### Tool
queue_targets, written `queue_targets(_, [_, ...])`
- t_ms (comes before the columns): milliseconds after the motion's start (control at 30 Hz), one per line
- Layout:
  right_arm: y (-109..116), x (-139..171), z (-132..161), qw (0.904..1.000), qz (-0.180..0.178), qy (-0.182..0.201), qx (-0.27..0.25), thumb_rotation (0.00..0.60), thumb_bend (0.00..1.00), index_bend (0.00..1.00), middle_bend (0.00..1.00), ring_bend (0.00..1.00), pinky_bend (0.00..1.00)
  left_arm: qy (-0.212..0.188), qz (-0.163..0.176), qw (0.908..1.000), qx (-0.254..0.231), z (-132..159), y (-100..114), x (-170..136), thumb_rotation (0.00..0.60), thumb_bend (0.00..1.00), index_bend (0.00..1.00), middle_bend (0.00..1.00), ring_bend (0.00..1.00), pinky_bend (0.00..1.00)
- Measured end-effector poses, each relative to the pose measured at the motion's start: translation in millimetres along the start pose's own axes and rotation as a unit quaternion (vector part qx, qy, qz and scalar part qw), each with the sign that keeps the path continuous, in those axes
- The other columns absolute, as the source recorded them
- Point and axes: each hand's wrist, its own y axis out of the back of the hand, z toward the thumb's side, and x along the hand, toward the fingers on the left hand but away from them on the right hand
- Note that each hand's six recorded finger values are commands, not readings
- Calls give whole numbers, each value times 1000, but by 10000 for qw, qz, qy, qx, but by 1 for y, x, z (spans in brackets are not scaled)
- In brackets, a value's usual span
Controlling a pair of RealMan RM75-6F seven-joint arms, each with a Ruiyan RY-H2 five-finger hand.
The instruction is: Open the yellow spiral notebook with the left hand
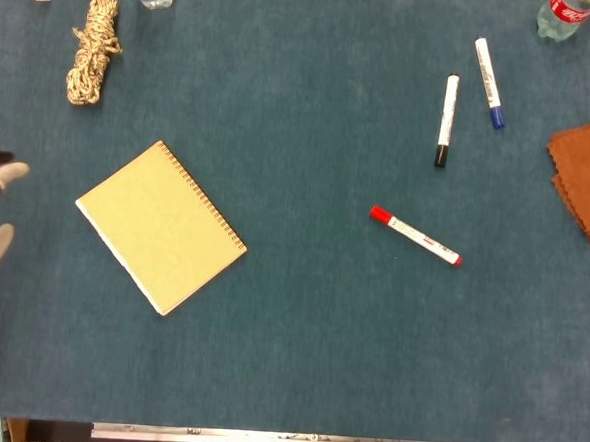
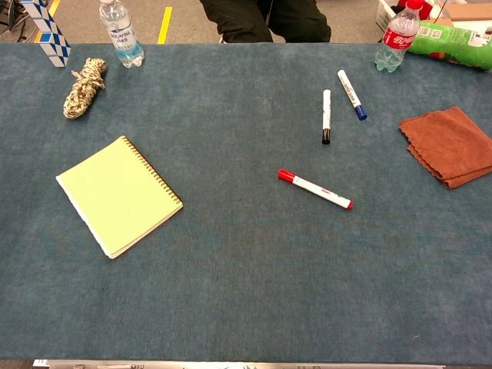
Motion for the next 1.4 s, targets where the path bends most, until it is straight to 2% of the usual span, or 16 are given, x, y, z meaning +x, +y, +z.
queue_targets(233, [3,-3,9,10000,16,92,-16,600,114,317,334,243,311,-692,-338,9970,-3,1,-23,23,600,350,198,177,118,145])
queue_targets(467, [5,-1,11,9999,5,132,-36,600,114,317,334,242,311,-1331,-689,9886,160,11,-52,41,600,296,190,148,75,145])
queue_targets(600, [4,1,10,9999,31,110,-40,600,114,318,334,243,311,-1631,-780,9833,196,20,-66,46,600,295,190,136,57,136])
queue_targets(733, [3,2,12,9999,55,114,-40,600,114,317,334,243,311,-1907,-767,9784,199,32,-78,51,600,290,143,90,8,97])
queue_targets(1033, [4,4,13,9999,70,96,-31,600,114,317,334,242,311,-2248,-774,9703,455,43,-97,64,600,281,130,79,3,90])
queue_targets(1400, [5,7,16,9999,89,67,-6,600,114,317,334,243,311,-2265,-834,9680,688,33,-111,67,600,281,131,78,3,90])
